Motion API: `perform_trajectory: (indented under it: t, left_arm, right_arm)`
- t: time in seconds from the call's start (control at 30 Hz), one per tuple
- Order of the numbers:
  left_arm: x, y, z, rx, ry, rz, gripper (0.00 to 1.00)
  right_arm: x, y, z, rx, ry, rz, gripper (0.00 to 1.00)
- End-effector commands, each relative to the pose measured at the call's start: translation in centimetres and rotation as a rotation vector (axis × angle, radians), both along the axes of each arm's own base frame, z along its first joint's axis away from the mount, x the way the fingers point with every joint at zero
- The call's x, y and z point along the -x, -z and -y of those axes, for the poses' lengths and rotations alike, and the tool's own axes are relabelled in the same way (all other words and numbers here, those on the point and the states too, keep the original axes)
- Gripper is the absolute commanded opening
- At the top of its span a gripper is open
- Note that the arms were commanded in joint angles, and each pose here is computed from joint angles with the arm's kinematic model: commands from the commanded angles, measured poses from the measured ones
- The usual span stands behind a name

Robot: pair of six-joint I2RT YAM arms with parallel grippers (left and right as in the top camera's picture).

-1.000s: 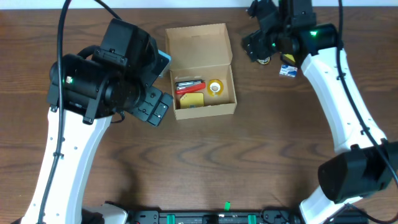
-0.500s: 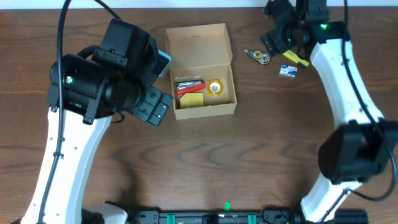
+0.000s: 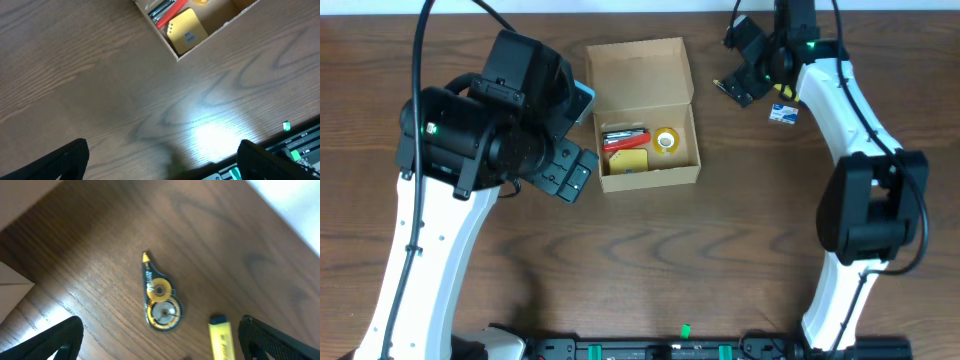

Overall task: Pack container
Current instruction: 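Move the right gripper back right toward the staples box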

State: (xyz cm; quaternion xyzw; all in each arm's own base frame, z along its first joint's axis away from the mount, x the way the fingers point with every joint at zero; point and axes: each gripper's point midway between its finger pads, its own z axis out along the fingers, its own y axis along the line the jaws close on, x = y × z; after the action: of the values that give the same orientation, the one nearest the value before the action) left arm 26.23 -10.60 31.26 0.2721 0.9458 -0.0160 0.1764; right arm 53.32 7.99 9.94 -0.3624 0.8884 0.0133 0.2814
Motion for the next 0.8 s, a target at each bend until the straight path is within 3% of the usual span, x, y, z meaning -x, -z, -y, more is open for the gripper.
perform_trajectory:
  t: [0.0,0.37,0.5,0.63,0.77]
  left_arm:
    - [0.6,-0.5,-0.4,-0.005,0.004,0.003,0.95]
    - [0.6,-0.5,-0.4,-0.006,0.004,0.004,0.95]
    - [0.6,-0.5,-0.4,-0.005,0.004,0.003,0.95]
    - [0.6,-0.5,-0.4,-0.005,0.004,0.003,0.95]
    - [0.6,-0.5,-0.4,-0.006,0.004,0.004,0.95]
  right_arm:
    - [-0.3,1.6,0.0,-0.009,-0.029,-0.018,0.99]
    - [-0.4,3.3,1.2,-0.019,0.038,-0.060,0.99]
    - [-0.3,3.7,3.8,-0.025,0.312,-0.108,0.97]
    - [1.0,4.4,6.4,-0.099,0.667,-0.190,0.89]
    - [1.9,4.8,8.3,-0.054,0.782,-0.210,0.88]
